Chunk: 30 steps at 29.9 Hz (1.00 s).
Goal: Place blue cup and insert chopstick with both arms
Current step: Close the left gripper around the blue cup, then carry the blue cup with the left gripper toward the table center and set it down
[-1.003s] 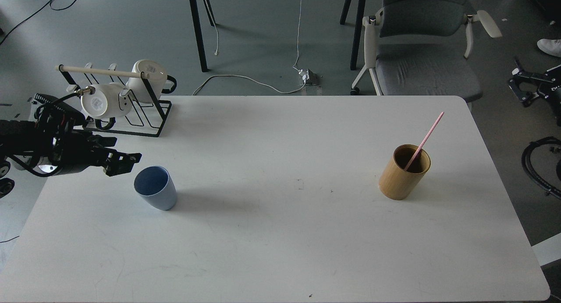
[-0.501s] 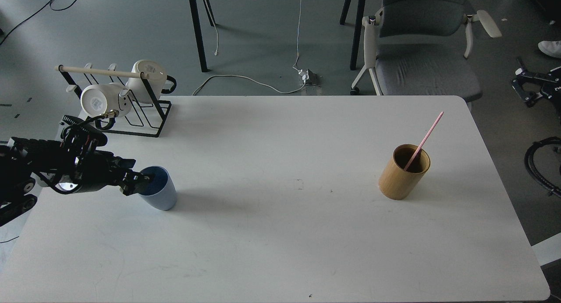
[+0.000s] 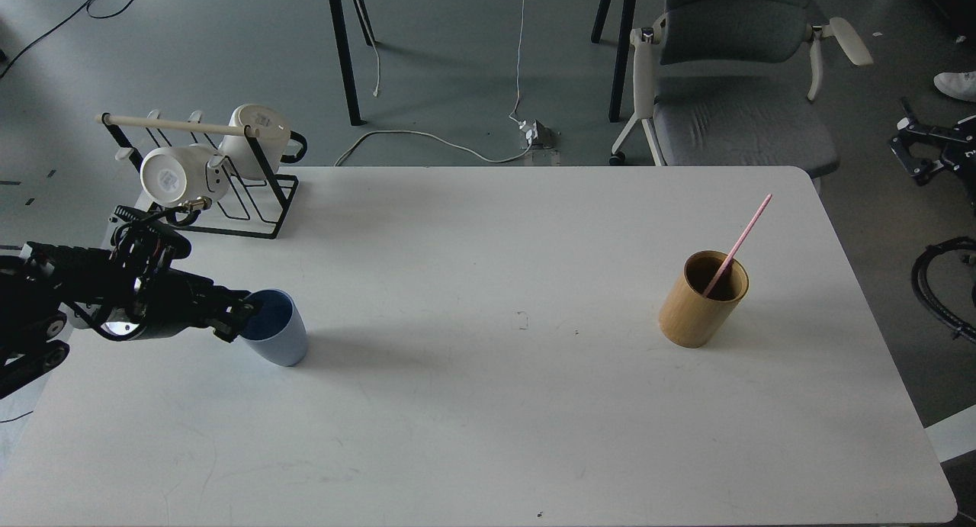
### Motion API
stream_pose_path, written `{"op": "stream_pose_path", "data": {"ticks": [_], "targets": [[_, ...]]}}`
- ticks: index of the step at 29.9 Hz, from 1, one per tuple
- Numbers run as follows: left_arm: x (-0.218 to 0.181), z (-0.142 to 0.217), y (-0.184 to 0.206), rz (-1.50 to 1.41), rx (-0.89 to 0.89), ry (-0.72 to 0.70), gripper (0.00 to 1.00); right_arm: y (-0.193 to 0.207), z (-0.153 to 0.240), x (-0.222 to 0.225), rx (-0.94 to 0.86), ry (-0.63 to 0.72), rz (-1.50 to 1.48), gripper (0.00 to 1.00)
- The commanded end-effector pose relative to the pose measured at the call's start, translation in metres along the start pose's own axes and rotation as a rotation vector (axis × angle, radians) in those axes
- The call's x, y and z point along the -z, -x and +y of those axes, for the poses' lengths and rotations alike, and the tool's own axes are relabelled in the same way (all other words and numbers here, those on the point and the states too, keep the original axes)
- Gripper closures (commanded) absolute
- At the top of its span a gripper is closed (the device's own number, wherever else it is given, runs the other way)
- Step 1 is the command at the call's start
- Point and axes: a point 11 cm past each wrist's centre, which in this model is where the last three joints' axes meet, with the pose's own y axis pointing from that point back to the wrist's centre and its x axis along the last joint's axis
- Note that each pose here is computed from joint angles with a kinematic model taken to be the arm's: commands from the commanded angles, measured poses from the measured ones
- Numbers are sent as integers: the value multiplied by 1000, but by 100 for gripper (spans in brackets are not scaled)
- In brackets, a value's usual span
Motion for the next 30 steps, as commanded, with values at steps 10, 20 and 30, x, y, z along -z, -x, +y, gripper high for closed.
{"op": "stream_pose_path", "data": {"ticks": [10, 20, 30], "targets": [[-2, 3, -20, -16, -38, 15, 100, 2, -2, 6, 3, -10, 6, 0], [-61, 34, -113, -194, -127, 154, 100, 20, -17, 25, 44, -50, 12, 0], [-178, 24, -203, -406, -289, 361, 100, 58, -43, 59, 92, -107, 36, 0]]}}
